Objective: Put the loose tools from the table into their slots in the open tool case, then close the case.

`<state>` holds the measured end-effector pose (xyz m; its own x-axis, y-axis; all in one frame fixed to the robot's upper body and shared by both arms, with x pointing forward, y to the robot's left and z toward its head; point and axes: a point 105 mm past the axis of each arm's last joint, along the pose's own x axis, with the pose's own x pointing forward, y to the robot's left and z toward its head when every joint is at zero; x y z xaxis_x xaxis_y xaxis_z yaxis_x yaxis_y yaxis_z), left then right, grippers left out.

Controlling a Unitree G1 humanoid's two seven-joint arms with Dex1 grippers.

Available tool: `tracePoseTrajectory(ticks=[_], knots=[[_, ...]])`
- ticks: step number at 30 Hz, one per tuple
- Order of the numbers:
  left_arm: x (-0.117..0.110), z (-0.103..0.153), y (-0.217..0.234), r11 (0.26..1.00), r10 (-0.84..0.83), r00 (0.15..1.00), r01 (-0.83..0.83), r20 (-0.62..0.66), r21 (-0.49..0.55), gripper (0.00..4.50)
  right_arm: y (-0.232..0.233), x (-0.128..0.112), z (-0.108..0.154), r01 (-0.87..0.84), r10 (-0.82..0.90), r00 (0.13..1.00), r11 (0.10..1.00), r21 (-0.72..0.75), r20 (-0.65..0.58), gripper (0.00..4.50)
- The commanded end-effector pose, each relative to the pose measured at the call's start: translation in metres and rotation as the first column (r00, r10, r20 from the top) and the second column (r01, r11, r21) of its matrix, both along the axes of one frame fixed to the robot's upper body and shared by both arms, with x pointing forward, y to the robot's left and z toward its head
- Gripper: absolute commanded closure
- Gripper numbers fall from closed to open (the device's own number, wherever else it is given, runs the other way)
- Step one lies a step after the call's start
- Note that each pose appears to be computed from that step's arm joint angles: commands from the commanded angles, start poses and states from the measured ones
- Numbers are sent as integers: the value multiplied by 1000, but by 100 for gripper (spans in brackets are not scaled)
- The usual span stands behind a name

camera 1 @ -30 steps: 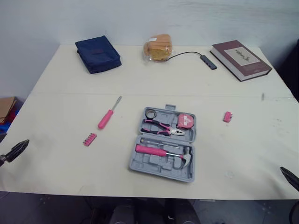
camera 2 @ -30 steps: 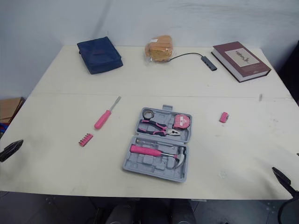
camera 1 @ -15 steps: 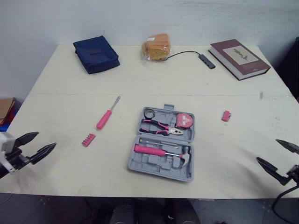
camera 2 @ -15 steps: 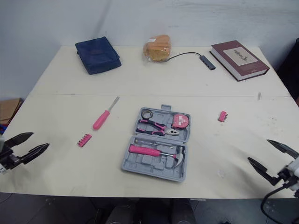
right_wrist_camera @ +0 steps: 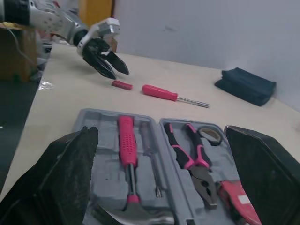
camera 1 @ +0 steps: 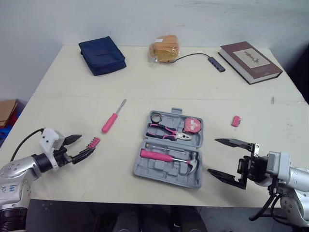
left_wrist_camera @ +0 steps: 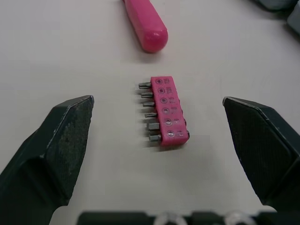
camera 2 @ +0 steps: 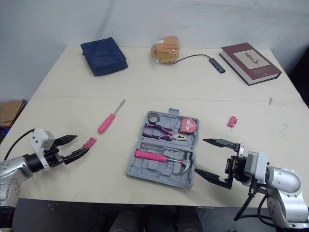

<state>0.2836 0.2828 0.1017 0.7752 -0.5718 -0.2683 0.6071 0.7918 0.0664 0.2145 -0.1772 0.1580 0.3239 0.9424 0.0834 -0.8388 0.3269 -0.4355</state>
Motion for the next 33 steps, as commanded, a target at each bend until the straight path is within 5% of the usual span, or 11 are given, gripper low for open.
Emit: tracePoseTrajectory(ticks=[1, 12, 16, 23, 29, 33], knots=[[6, -5, 1, 998, 35, 999, -34, -7, 43, 5, 7, -1, 8, -13, 13, 999, 1000, -8, 36, 0], [-6, -32, -5, 997, 53, 995, -48, -87, 65, 5, 18, 2, 20, 15, -15, 998, 1000, -8, 67, 0], [-8, -40, -4, 995, 73, 992, -66, -101, 77, 116, 16, 4, 20, 26, -25, 997, 1000, -8, 68, 0], [-10, -46, -7, 996, 72, 992, -66, -108, 57, 385, 14, 8, 21, 37, -36, 996, 999, -6, 76, 0], [-5, 3, -24, 999, -40, 988, 45, 147, -30, 385, 10, 9, 14, 43, -42, 997, 999, -25, 64, 0], [-6, 39, -49, 977, -210, 949, 215, 236, 6, 385, 10, 10, 14, 45, -43, 997, 998, -40, 69, 0]])
